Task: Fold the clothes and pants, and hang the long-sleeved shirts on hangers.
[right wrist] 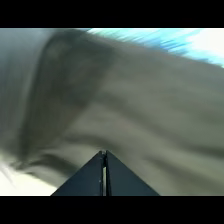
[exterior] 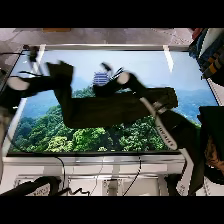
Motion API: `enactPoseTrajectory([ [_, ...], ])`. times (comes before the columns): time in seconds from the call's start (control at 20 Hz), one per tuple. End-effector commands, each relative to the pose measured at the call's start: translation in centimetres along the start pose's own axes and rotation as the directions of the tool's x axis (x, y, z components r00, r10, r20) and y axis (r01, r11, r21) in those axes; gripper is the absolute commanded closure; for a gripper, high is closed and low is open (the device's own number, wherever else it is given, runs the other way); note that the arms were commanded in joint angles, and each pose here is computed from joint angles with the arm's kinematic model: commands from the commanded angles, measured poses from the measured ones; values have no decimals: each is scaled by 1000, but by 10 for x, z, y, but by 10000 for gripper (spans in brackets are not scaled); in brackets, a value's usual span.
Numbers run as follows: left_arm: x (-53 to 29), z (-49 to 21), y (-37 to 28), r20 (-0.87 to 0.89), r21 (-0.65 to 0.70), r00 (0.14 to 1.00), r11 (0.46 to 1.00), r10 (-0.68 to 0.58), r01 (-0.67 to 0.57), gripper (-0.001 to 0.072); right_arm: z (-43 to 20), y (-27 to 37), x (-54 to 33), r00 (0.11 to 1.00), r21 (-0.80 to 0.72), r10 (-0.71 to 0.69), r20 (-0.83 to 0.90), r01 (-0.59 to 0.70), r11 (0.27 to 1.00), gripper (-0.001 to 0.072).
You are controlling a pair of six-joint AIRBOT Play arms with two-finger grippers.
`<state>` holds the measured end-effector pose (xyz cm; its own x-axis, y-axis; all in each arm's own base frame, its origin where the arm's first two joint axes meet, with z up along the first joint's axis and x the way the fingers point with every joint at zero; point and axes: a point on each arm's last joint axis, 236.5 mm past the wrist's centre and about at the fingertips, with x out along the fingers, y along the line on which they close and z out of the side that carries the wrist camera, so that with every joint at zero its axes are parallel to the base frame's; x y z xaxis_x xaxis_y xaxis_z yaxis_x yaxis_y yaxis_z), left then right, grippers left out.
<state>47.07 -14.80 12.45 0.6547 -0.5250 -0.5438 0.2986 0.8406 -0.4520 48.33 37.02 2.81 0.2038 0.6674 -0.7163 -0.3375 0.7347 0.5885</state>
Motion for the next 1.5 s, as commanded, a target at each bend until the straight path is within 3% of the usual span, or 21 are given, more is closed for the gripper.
enactPoseTrajectory([
  [0.0, 61, -69, -61, -183, 31, 977, 992, -112, 120, 698, 21, -84, -80, 994, 83, -113, 9, 112, 990, 677],
  [0.1, 83, -116, -90, -307, 32, 939, 984, -155, 173, 695, 24, -117, -110, 990, 141, -140, 13, 137, 981, 676],
  [0.15, 89, -136, -101, -359, 37, 918, 980, -170, 196, 596, 25, -132, -122, 988, 168, -151, 13, 147, 975, 677],
  [0.2, 92, -148, -108, -387, 40, 905, 977, -178, 209, 283, 24, -144, -131, 987, 189, -159, 10, 154, 970, 676],
  [0.25, 92, -155, -112, -407, 37, 895, 975, -184, 218, 15, 22, -154, -138, 986, 207, -167, 5, 162, 965, 676],
  [0.45, 67, -145, -76, -442, 82, 889, 982, -119, 172, 10, 16, -182, -159, 982, 225, -189, -10, 187, 956, 676],
  [0.7, -16, -92, 83, -391, 75, 899, 981, 194, -179, 75, -1, -204, -174, 973, 111, -218, -72, 225, 968, 676],
  [0.8, -46, -92, 136, -397, 1, 886, 966, 238, -259, 72, -7, -209, -179, 970, 85, -223, -96, 231, 969, 676],
  [1.0, -60, -143, 183, -469, -157, 873, 959, 138, -236, 67, -10, -211, -181, 970, 66, -220, -105, 228, 972, 676],
  [1.15, -34, -173, 183, -482, -251, 876, 957, 8, -147, 66, -9, -208, -179, 971, 63, -215, -102, 222, 973, 676],
  [1.45, 32, -202, 164, -485, -339, 868, 938, -108, -73, 66, -1, -167, -164, 993, 34, -87, -80, 90, 995, 676],
])
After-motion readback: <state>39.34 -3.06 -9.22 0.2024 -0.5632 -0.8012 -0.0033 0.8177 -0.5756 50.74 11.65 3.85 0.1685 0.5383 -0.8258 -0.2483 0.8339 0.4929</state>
